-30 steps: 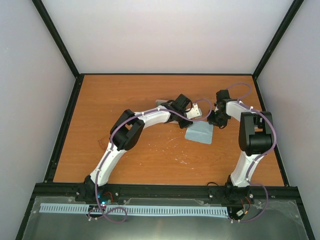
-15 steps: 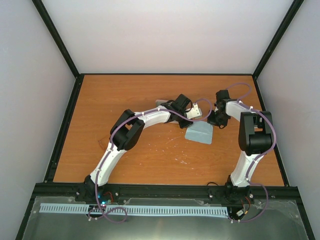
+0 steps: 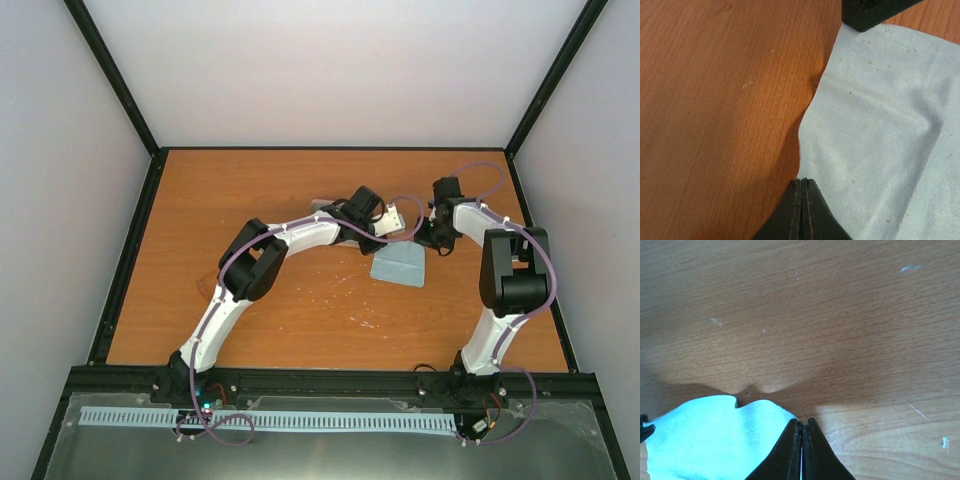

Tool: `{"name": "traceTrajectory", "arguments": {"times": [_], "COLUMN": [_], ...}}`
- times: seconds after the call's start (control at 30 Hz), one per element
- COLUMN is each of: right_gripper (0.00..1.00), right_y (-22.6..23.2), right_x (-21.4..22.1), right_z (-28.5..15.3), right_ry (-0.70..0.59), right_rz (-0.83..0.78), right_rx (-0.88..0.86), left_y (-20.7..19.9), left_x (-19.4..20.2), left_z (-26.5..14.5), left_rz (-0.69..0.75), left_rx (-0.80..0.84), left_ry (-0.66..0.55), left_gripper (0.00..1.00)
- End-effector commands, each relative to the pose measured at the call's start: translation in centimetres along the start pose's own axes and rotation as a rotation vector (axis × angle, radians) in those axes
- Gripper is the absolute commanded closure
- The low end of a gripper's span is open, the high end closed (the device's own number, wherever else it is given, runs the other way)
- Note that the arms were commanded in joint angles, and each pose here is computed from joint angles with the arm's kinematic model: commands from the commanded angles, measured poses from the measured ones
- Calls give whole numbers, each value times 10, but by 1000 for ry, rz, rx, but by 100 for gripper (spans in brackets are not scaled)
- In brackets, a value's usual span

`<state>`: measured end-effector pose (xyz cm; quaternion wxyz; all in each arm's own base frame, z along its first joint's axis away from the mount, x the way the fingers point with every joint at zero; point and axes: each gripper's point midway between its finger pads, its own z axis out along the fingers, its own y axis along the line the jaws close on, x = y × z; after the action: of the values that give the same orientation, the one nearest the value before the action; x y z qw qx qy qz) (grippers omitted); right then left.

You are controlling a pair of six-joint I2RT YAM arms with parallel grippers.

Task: Organize the sunglasses
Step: Fold the glasses cleaning cloth at the center of the board.

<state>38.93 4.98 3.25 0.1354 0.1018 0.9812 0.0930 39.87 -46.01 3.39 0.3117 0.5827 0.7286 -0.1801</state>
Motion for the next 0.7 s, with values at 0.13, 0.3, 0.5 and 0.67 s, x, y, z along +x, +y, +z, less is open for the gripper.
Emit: {"name": "traceTrajectory", "arguments": {"times": [0.13, 0.3, 0.5, 0.67], "right_gripper": [97, 97, 97, 97], "right_y": [4, 5, 10, 13], "right_x": [-3, -1, 2, 5], "right_z": [-14, -17, -21, -24], "right_ry": [-47, -58, -67, -79], "right_rz": [-27, -30, -39, -42], "right_rx": [-9, -18, -49, -75], "left_y": [14, 13, 9, 7], "left_x": [-28, -26, -21, -19], "left_z": [-31, -34, -36, -39], "left_rz": [36, 35, 23, 18], "left_rx": [-47, -49, -41, -40], "left_ry": [-81, -81, -80, -84], "left_gripper": [99, 99, 99, 99]}}
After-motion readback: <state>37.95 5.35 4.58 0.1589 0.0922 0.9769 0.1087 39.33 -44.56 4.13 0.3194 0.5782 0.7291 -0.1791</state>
